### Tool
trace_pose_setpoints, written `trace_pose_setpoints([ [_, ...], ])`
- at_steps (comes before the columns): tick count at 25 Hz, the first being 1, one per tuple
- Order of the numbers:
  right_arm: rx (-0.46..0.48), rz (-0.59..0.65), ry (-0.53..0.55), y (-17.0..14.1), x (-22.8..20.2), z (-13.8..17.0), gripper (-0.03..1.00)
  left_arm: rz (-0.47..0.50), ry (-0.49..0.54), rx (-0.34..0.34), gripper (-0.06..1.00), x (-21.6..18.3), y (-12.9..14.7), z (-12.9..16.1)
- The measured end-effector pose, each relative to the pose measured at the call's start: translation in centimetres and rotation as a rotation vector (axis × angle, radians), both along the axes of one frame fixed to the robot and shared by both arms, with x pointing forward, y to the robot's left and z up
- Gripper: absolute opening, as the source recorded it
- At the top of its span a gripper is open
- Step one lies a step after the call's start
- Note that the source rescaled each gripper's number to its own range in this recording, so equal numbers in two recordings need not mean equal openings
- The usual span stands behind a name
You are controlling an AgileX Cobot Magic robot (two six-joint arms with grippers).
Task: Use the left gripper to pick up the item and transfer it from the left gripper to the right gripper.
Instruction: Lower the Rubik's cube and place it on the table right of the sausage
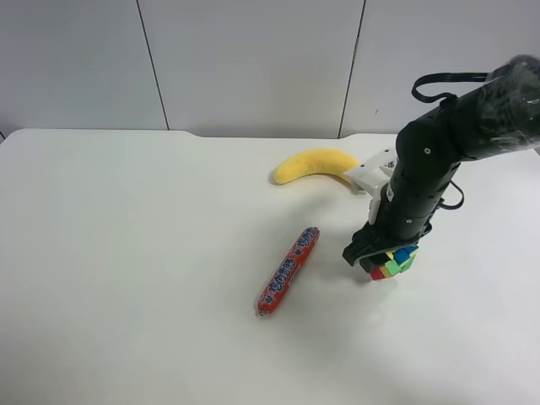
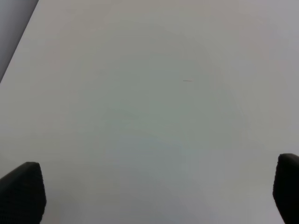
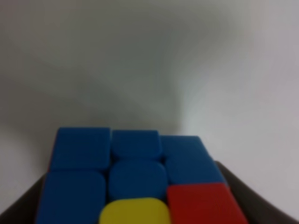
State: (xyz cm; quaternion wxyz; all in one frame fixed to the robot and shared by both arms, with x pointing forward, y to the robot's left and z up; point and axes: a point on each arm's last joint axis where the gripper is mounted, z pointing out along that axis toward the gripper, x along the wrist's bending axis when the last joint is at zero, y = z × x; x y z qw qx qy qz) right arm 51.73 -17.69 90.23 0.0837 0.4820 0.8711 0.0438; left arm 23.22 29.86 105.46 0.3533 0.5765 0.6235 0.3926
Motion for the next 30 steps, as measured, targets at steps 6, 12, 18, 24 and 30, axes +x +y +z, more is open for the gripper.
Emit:
trace_pose_setpoints([
  [6,0.007,-0.006,-0.007,0.1,0.1,-0.1,0.88,0.0,0.0,0.0,0.99,0.0,0.0,0.0],
  [12,-0.005,-0.011,0.009,0.1,0.2,0.2,0.99,0.0,0.0,0.0,0.99,0.0,0.0,0.0],
  [18,-0.021,-0.045,0.005,0.2,0.9,4.3,1.0,0.0,0.0,0.0,0.99,0.0,0.0,0.0],
  [24,-0.01,-0.075,-0.037,-0.7,-0.7,9.5,1.0,0.0,0.0,0.0,0.99,0.0,0.0,0.0],
  [30,0.051,-0.114,-0.05,-1.8,-4.0,14.2,1.0,0.0,0.0,0.0,0.99,0.0,0.0,0.0],
])
